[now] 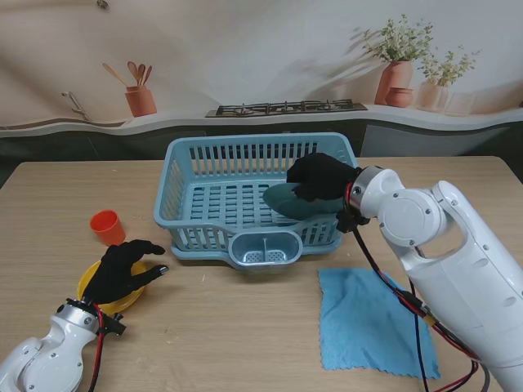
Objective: Clear dishes and wipe the table
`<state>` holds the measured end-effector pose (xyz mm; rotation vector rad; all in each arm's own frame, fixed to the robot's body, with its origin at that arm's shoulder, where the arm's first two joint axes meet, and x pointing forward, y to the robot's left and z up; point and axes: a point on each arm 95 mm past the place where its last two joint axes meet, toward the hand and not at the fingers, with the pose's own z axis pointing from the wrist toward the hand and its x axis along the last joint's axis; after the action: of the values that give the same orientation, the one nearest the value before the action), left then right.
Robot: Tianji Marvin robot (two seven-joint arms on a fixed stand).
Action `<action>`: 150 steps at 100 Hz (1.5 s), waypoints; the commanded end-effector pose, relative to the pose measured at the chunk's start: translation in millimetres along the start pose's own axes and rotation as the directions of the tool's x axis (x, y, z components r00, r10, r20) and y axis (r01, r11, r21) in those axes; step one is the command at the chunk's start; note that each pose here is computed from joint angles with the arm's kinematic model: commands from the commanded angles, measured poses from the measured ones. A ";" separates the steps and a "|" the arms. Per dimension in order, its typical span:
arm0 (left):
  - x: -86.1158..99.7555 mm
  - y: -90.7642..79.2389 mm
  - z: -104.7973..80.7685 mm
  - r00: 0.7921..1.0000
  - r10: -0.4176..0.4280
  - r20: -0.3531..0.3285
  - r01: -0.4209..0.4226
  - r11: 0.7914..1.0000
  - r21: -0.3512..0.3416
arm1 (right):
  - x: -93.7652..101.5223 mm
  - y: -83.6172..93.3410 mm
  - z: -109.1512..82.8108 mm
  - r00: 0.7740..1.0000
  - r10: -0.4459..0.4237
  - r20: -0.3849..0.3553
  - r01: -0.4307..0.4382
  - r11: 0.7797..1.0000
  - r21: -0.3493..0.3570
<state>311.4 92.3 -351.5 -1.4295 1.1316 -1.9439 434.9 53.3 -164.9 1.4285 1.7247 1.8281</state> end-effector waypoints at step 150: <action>0.8 0.8 1.6 1.000 -0.005 -0.004 0.005 1.000 -0.005 | -24.3 -14.7 20.0 0.994 -0.068 0.083 0.048 0.974 0.222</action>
<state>313.2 92.5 -351.5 -1.4270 1.1273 -1.9457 459.6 55.5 -191.9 1.5000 1.9288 1.5671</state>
